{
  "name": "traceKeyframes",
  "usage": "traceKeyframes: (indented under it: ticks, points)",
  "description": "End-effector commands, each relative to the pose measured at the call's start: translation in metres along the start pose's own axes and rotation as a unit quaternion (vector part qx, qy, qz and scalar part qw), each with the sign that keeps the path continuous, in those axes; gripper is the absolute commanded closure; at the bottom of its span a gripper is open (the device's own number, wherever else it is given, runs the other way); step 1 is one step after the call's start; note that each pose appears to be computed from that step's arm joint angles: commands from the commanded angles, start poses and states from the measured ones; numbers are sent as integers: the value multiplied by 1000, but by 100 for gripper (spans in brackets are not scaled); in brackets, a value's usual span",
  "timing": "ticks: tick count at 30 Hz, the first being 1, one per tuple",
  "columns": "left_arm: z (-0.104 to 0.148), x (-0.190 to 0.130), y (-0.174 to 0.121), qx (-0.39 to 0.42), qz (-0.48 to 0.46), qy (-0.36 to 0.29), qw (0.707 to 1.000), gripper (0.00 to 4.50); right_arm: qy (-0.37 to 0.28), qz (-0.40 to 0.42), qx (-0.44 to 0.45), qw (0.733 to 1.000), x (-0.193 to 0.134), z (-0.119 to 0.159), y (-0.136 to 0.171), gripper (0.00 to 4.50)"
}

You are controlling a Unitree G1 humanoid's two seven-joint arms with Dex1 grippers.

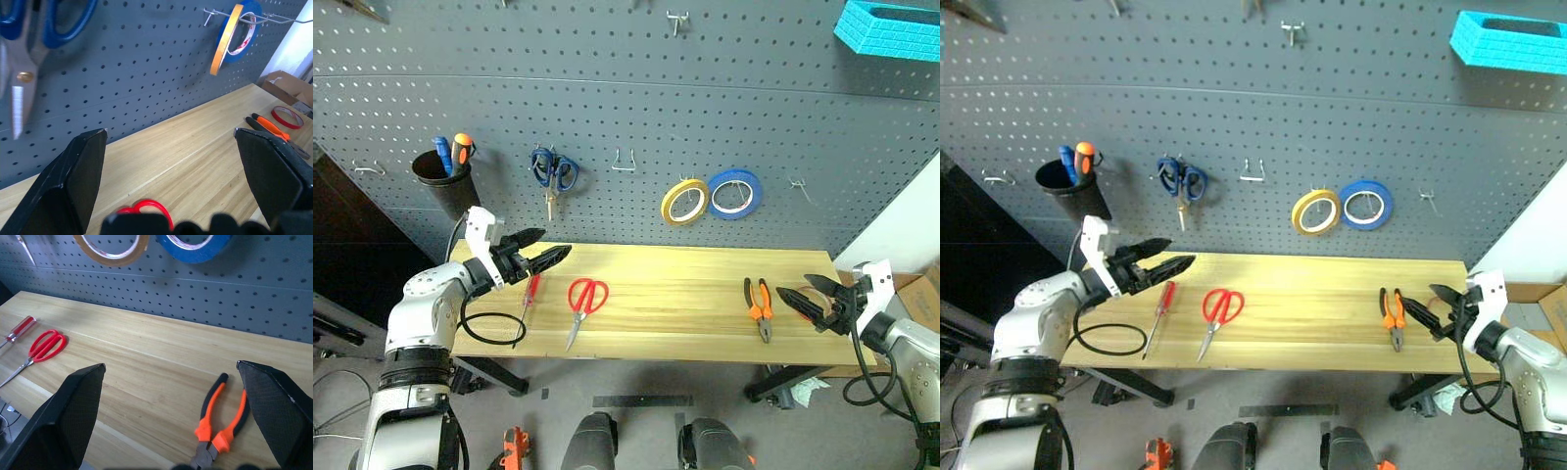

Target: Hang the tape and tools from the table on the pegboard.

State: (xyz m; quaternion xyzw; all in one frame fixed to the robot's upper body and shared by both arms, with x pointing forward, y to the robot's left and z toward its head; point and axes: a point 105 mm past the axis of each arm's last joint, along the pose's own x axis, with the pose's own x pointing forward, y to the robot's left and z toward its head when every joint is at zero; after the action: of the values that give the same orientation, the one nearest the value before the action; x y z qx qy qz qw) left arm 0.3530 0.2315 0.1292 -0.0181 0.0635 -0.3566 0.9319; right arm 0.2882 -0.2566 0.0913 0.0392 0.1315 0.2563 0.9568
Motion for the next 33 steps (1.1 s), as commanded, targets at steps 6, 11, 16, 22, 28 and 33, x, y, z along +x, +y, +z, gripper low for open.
traceKeyframes:
  ticks: [6,11,16,22,28,33]
  points:
    - [10,3,-8,23,-12,-14,1000,6,-21,5,-23,1000,1,17,-1,0]
    - [8,2,-8,26,-11,-11,1000,6,-18,6,-21,1000,1,13,1,0]
    - [6,2,-7,25,-12,-7,1000,6,-16,4,-19,1000,0,11,2,0]
    - [3,5,-8,25,-13,-3,1000,6,-20,-19,-14,1000,-1,10,-4,0]
    - [1,10,-10,23,-16,-3,1000,6,-28,-41,-14,999,-5,11,-9,0]
    - [0,16,-12,22,-25,-2,999,6,-26,-50,-12,998,-10,9,-11,0]
